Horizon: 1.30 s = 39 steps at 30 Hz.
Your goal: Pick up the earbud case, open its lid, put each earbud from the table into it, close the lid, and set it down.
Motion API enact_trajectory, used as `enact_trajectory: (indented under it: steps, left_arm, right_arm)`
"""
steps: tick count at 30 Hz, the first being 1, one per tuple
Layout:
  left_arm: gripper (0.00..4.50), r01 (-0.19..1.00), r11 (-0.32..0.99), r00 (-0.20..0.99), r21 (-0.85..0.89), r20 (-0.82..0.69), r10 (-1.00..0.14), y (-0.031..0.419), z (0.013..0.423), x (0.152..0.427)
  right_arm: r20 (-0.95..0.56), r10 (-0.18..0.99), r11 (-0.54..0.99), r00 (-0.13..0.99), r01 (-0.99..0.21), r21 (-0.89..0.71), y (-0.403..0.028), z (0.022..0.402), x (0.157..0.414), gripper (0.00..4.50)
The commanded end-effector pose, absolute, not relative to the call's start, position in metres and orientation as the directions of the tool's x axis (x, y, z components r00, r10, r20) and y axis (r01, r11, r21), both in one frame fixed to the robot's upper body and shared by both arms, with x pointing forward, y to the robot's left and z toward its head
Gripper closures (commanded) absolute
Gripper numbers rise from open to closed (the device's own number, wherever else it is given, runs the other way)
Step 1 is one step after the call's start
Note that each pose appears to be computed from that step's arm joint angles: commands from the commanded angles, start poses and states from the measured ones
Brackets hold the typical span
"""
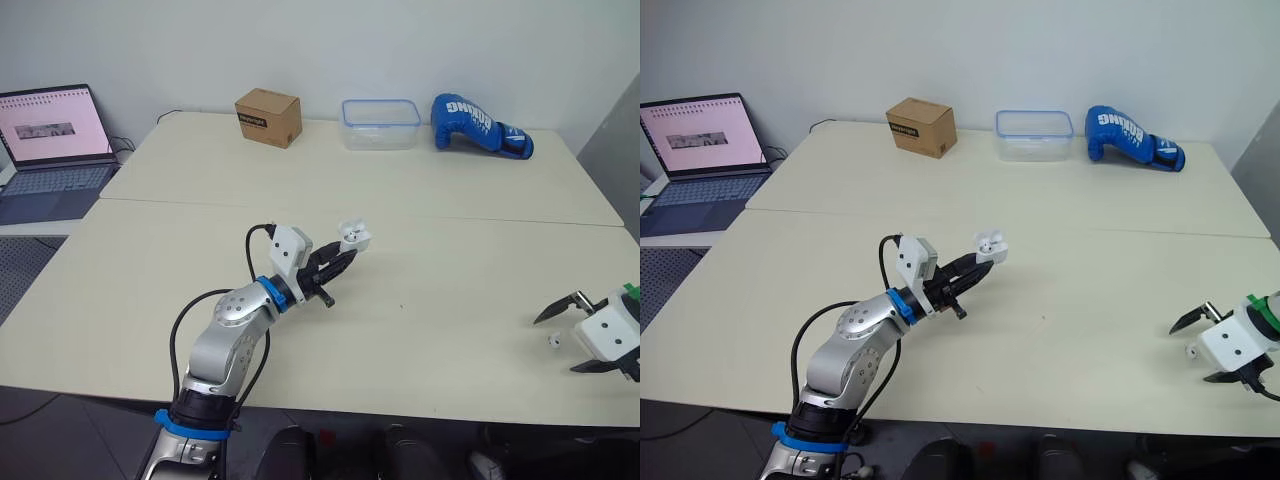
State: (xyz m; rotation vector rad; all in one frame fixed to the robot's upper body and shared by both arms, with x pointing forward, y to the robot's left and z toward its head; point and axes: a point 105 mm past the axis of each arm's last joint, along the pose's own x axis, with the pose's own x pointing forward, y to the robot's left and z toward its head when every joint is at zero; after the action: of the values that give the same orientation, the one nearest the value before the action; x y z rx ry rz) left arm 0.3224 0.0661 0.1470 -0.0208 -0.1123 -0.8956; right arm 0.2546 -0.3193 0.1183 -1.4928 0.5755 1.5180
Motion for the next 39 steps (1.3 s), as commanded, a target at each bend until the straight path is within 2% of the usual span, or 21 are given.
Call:
enact_trajectory:
  steps: [1, 3, 5, 18, 27, 30, 36, 39]
  left_arm:
    - [3.77, 0.783, 0.62, 0.607, 0.055, 0.149, -0.78, 0.064, 0.16, 0.321]
    - [3.77, 0.781, 0.622, 0.609, 0.055, 0.149, -0.779, 0.064, 0.16, 0.321]
    - [3.77, 0.78, 0.623, 0.611, 0.054, 0.148, -0.778, 0.064, 0.16, 0.32]
    - [3.77, 0.773, 0.632, 0.62, 0.053, 0.148, -0.771, 0.065, 0.16, 0.319]
    - [3.77, 0.767, 0.639, 0.627, 0.052, 0.145, -0.765, 0.066, 0.159, 0.318]
    - [3.77, 0.765, 0.641, 0.629, 0.053, 0.146, -0.763, 0.066, 0.16, 0.318]
    - [3.77, 0.764, 0.644, 0.632, 0.051, 0.146, -0.761, 0.067, 0.159, 0.319]
    - [3.77, 0.764, 0.643, 0.631, 0.05, 0.146, -0.762, 0.066, 0.16, 0.319]
  right_arm:
    - [-0.969, 0.217, -0.513, 0.114, -0.831, -0.213, -0.326, 0.118, 0.254, 0.18]
    - [-0.974, 0.198, -0.528, 0.109, -0.826, -0.199, -0.328, 0.115, 0.256, 0.55]
    - [-0.975, 0.188, -0.535, 0.122, -0.82, -0.206, -0.327, 0.114, 0.26, 1.23]
    - [-0.98, 0.126, -0.571, 0.152, -0.797, -0.197, -0.324, 0.107, 0.278, 1.23]
    - [-0.986, 0.112, -0.584, 0.12, -0.795, -0.163, -0.322, 0.1, 0.278, 1.23]
    - [-0.989, 0.103, -0.584, 0.107, -0.798, -0.147, -0.322, 0.097, 0.276, 1.86]
    - [-0.99, 0.098, -0.591, 0.098, -0.795, -0.137, -0.32, 0.095, 0.278, 4.01]
    - [-0.989, 0.111, -0.596, 0.1, -0.789, -0.147, -0.316, 0.094, 0.28, 4.13]
